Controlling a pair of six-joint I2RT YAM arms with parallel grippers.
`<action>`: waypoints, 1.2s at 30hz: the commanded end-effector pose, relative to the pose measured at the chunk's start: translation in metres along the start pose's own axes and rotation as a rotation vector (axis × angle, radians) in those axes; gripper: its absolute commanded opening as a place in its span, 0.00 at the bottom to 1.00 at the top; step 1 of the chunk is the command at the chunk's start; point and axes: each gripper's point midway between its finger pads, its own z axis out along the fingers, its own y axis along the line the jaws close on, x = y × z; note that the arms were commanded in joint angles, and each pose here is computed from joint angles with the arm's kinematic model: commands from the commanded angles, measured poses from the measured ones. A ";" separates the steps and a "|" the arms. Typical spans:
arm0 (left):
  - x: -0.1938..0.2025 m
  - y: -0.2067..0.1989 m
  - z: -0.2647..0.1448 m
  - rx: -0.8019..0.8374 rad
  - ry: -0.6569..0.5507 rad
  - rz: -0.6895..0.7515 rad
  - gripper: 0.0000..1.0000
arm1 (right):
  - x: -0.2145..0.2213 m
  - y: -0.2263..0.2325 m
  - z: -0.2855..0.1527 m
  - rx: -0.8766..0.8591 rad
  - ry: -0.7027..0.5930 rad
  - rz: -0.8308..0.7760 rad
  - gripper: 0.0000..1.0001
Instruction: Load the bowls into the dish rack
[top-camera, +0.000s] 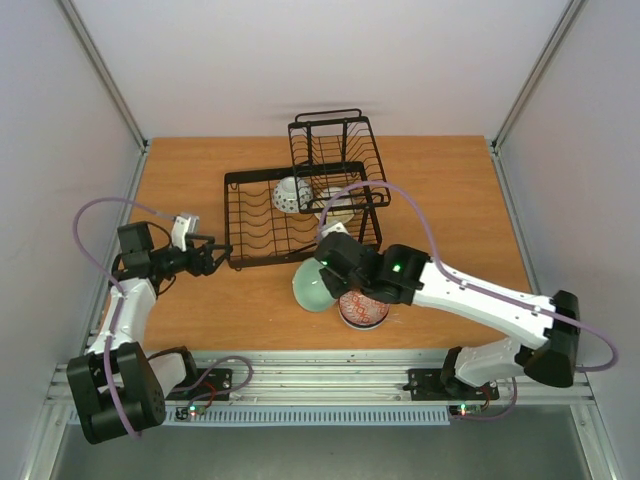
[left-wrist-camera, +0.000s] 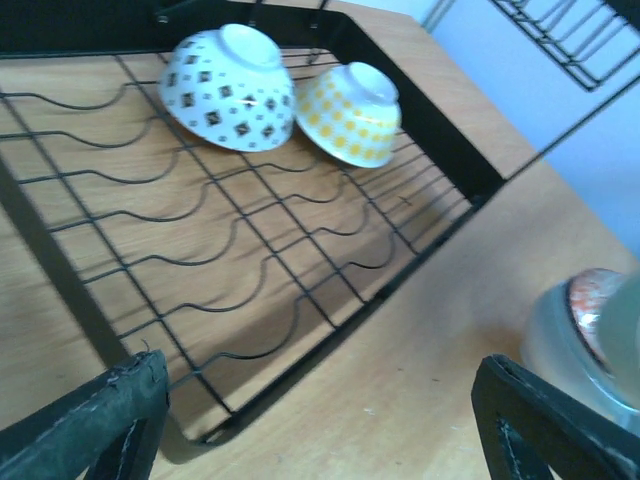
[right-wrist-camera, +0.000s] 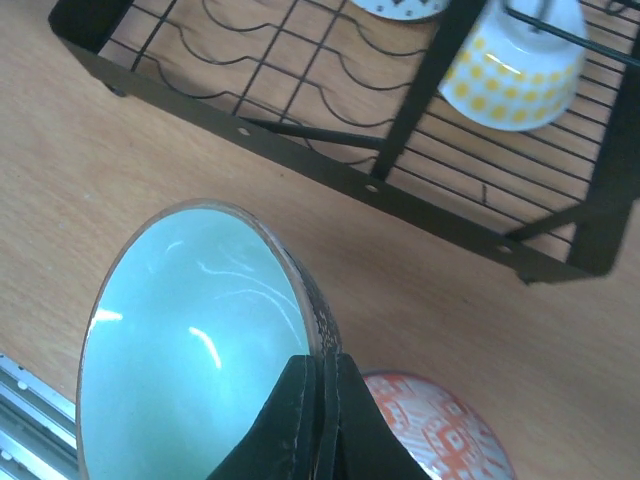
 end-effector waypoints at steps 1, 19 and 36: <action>-0.009 -0.045 -0.008 0.215 -0.007 0.037 0.85 | -0.040 0.029 0.005 -0.074 -0.094 -0.026 0.01; 0.039 -0.094 0.009 0.381 0.234 0.177 0.85 | -0.092 0.069 0.034 -0.101 -0.139 -0.120 0.01; 0.041 -0.088 0.015 0.352 0.248 0.172 0.81 | -0.115 0.101 0.041 -0.190 -0.151 -0.154 0.01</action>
